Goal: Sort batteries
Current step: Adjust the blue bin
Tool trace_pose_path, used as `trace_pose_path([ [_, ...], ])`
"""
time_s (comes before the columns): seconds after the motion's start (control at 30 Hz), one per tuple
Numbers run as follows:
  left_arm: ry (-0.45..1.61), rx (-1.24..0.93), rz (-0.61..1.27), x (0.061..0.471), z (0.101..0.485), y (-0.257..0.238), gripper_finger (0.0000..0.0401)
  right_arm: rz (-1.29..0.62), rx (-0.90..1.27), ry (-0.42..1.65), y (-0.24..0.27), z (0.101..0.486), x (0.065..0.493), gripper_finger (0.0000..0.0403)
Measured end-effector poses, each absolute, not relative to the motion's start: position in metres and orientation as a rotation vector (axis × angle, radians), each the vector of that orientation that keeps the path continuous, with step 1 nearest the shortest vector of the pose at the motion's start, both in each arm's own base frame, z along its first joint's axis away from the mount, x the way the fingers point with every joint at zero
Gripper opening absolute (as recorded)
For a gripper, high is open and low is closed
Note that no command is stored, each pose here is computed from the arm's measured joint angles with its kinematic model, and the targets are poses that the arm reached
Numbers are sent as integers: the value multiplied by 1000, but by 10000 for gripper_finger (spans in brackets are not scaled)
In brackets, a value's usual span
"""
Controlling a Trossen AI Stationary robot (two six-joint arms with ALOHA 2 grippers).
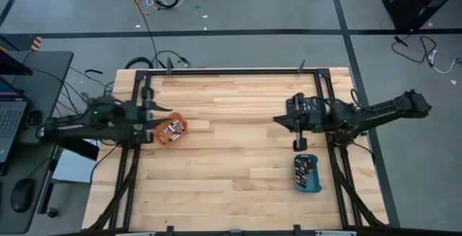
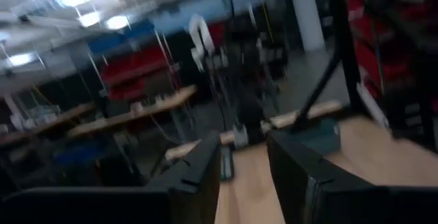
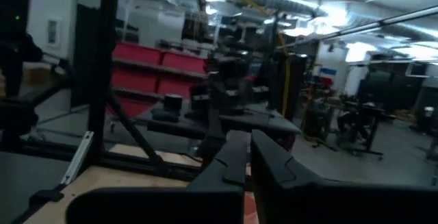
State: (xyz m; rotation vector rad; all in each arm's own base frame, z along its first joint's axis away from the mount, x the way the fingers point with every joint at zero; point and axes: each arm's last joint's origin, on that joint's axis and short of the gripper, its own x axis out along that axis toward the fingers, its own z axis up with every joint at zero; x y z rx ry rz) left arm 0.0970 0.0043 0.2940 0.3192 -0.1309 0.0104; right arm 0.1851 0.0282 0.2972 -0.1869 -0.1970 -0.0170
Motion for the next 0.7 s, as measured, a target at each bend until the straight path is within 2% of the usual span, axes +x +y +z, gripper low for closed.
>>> trace_pose_path([
  [0.2, -274, 316, 26, 61, 301, 2, 87, -33, -156, -251, 24, 278, 161, 0],
  [0.7, -107, 198, 141, 58, 284, 6, 52, -95, -32, -227, 22, 273, 157, 0],
])
